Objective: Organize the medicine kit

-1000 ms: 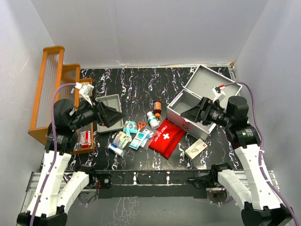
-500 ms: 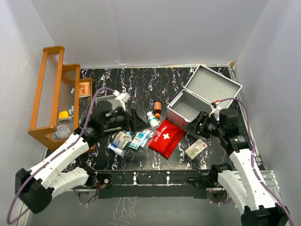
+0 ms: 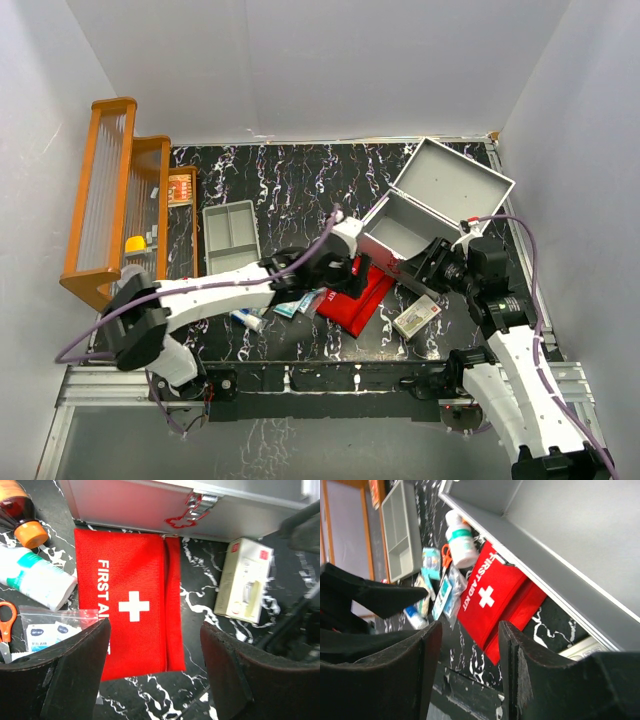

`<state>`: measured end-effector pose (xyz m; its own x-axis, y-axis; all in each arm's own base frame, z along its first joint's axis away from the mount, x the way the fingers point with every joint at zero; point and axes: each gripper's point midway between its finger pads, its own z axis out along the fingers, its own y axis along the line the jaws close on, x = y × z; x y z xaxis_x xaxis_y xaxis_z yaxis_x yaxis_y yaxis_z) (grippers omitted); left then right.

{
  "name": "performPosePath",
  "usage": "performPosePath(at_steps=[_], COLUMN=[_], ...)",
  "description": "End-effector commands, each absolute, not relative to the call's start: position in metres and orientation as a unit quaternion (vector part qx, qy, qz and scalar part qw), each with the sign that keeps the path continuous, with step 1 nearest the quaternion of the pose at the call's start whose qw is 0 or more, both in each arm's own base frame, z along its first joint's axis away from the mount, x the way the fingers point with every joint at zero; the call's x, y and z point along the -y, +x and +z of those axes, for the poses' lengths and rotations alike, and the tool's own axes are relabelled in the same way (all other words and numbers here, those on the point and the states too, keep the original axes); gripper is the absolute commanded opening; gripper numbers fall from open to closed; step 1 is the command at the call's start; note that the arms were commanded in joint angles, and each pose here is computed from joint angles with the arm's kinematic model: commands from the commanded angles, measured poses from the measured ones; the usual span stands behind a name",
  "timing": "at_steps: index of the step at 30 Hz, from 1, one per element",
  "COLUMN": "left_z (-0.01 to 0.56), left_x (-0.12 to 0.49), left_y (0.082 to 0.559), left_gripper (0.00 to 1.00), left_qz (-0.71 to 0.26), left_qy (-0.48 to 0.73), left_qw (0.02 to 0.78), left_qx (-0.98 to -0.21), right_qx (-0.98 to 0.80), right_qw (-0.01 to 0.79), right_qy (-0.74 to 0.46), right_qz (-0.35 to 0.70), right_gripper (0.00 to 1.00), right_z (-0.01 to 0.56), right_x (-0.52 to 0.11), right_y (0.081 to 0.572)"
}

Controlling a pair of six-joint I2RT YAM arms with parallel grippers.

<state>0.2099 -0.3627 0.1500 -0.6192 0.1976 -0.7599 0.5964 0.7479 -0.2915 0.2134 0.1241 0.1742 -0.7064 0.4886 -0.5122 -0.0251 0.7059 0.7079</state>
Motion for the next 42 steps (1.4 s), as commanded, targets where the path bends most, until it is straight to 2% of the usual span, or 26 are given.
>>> performPosePath(at_steps=[1,2,4,7,15,23,26,29,31,37,42], left_z=[0.130,0.123,0.110,0.094,0.073,0.067,0.062,0.061,0.061,0.053,0.046], left_x=[0.366,0.368,0.375,0.384,0.375,0.386,0.382,0.381,0.382,0.378,0.376], left_y=[0.226,0.226,0.226,0.223,0.227,0.209,0.209,0.211,0.210,0.211,0.212], left_gripper=[0.71,0.69,0.58,0.51,0.60,0.74,0.71,0.59,0.54,0.56,0.54], left_qz=[-0.162,-0.149,-0.135,-0.123,-0.048,-0.051,-0.040,-0.035,-0.034,-0.004,0.027], left_qy=[0.237,0.238,0.250,0.276,0.282,0.315,0.312,0.311,0.313,0.316,0.326], left_qw=[0.400,0.395,0.380,0.366,0.376,0.363,0.361,0.363,0.364,0.367,0.374], left_qx=[-0.870,-0.875,-0.880,-0.880,-0.881,-0.875,-0.878,-0.877,-0.877,-0.875,-0.868], right_qx=[-0.828,-0.825,-0.819,-0.819,-0.831,-0.830,-0.829,-0.829,-0.829,-0.828,-0.829], right_qw=[0.403,0.406,0.410,0.407,0.393,0.387,0.390,0.392,0.392,0.394,0.394], right_qy=[0.220,0.230,0.244,0.249,0.253,0.267,0.269,0.272,0.273,0.272,0.274], right_qz=[0.321,0.320,0.319,0.317,0.301,0.299,0.297,0.292,0.291,0.291,0.288], right_gripper=[0.46,0.46,0.45,0.45,0.45,0.45,0.46,0.46,0.45,0.46,0.46], right_z=[0.174,0.174,0.174,0.173,0.162,0.156,0.156,0.155,0.154,0.155,0.153], right_x=[-0.100,-0.098,-0.096,-0.095,-0.092,-0.091,-0.090,-0.088,-0.087,-0.087,-0.086], right_y=[0.226,0.225,0.225,0.223,0.224,0.224,0.223,0.223,0.223,0.224,0.225])
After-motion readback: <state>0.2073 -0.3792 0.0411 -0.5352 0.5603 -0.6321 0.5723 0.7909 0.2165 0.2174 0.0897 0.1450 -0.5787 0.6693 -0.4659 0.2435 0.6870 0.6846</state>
